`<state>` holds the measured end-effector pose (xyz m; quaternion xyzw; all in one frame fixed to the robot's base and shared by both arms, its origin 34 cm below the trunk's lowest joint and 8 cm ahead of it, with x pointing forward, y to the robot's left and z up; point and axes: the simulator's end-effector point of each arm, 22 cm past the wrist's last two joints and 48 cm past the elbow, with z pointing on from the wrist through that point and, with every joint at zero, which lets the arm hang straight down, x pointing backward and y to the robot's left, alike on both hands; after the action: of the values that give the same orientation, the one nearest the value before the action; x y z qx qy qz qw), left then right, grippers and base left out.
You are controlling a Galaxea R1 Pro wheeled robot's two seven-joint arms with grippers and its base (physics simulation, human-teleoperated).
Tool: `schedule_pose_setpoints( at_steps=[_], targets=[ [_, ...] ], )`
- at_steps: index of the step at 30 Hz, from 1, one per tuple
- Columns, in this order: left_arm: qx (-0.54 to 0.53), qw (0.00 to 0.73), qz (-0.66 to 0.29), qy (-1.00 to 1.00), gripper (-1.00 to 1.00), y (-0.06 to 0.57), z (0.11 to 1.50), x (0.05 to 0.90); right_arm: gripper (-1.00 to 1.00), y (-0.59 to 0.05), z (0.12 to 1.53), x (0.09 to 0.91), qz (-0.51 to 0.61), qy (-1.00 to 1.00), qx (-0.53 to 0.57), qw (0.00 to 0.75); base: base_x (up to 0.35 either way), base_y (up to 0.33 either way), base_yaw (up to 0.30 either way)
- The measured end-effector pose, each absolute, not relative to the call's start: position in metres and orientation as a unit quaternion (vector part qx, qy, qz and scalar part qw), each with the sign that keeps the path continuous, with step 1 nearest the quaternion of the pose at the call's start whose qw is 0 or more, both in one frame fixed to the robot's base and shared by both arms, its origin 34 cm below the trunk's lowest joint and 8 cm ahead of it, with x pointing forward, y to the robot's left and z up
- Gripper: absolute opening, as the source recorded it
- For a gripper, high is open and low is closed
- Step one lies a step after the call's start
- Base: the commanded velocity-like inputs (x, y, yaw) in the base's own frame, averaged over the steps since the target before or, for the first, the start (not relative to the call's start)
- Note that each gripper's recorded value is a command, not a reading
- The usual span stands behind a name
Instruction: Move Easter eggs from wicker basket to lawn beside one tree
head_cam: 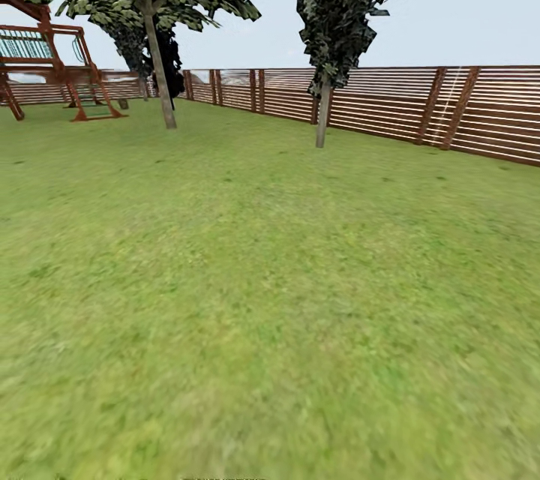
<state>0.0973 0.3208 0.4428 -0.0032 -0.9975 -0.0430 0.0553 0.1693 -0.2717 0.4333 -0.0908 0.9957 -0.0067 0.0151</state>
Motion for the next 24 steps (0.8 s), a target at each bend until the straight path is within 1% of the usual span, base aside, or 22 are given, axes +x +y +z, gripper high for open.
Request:
schedule_pose_setpoints(
  at_steps=[24],
  targets=[
    [-0.004,0.067,-0.043,-0.997,1.00,0.321,0.444,0.088,1.00,-0.267,0.433,0.157,-0.003,0.996,-0.090,0.001,0.000,0.000,0.214]
  ],
)
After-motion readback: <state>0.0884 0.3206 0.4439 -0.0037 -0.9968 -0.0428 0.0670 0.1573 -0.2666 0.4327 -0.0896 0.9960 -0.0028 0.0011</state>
